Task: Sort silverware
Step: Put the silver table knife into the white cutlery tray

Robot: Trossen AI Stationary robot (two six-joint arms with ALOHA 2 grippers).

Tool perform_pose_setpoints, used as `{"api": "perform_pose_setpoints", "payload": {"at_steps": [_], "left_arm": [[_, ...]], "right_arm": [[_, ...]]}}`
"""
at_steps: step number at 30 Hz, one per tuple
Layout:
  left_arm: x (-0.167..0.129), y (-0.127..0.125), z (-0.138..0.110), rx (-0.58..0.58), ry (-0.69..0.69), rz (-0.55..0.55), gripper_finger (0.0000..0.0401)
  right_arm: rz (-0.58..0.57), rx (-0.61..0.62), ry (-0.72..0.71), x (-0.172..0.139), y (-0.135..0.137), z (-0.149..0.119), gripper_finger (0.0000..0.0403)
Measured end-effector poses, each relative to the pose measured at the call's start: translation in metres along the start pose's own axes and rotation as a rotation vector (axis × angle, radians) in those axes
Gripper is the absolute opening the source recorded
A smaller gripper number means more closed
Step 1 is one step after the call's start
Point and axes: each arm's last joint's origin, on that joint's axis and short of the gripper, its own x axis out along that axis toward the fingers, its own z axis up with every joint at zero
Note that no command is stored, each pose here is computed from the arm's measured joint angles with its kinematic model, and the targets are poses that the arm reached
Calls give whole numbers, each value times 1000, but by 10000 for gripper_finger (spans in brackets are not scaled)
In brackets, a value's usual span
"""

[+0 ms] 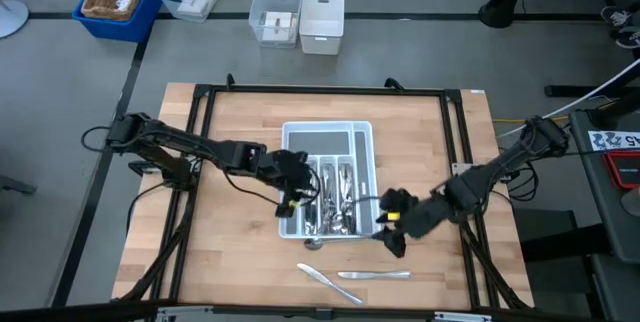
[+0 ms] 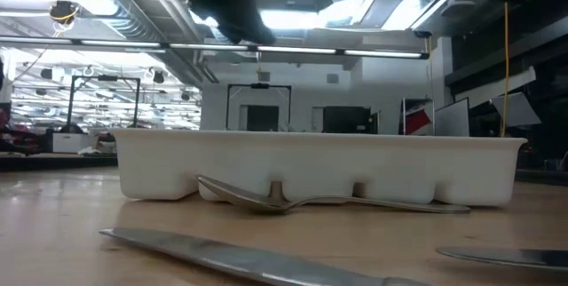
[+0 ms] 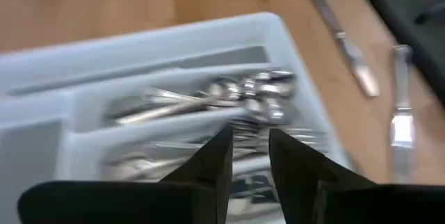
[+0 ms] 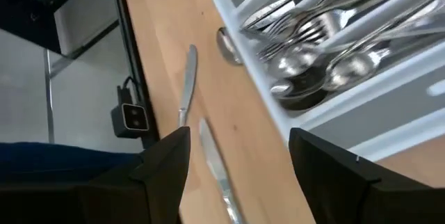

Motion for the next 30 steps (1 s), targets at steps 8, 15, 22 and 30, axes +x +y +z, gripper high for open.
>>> {"api": "perform_pose_setpoints", "payload": {"at_steps": [8,15,22,30], "left_arm": [[1,-36,-6,77,57,-124,85],[1,-54,-8,109,72,-166,86],[0,-61,-9,107,82,-181,86],[0,-61,-12,96,108,-179,85]], "right_arm": [[6,-17,80,48,28,-46,248],[-73,-67,226,104,26,-81,248],[-155,-87,330,131,14,-98,248],[-161,-99,358,133,12,-101,248]]}}
